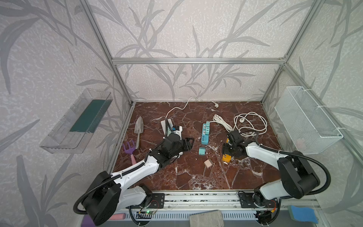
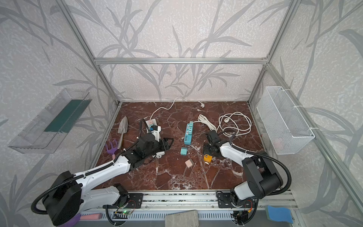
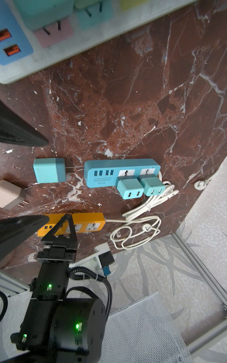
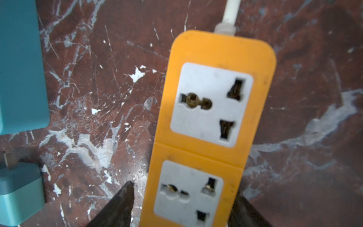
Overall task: Insert plugs into power strip
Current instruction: Place the socket at the middle-right of the table, then move the plug to the center of the table.
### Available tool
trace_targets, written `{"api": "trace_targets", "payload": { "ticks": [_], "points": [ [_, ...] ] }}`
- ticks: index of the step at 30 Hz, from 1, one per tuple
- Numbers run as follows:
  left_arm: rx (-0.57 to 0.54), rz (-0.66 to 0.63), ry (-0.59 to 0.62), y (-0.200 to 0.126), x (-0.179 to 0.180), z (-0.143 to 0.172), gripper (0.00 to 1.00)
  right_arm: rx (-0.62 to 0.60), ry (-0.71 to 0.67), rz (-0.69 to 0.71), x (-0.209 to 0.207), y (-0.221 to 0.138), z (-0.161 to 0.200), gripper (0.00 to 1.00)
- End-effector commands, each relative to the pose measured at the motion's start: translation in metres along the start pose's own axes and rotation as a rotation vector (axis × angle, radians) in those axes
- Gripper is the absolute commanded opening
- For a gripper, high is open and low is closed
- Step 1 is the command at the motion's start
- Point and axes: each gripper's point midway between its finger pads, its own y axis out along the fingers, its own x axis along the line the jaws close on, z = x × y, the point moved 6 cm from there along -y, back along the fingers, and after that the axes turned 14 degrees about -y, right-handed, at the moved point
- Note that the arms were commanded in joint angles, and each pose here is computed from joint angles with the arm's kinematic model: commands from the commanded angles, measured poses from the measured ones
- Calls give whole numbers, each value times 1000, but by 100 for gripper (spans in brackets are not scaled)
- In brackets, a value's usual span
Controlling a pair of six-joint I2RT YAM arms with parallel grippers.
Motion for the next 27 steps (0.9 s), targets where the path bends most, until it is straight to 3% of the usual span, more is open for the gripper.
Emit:
{"api": "trace_targets", "payload": {
  "ticks": [1,7,11,19,23,27],
  "points": [
    [72,-74,107,1,-7,10,56,-36,9,12,-4,-21,2,77],
    [212,-192,358,10,-16,43,57,-128,-60,34,-12,-60,3,80],
    [203,-265,347,26,-10,42,57,-183,-74,-13,-11,-75,5,80],
    [377,-371,484,67,-15,52,58,-239,-112,-36,-9,-79,4,80],
    [442,-344,487,88,-18,61,64,-261,-122,-52,-8,-79,3,81],
    [480,-441,508,105,-7,64,64,-269,-131,-62,-7,-78,3,83]
  ]
}}
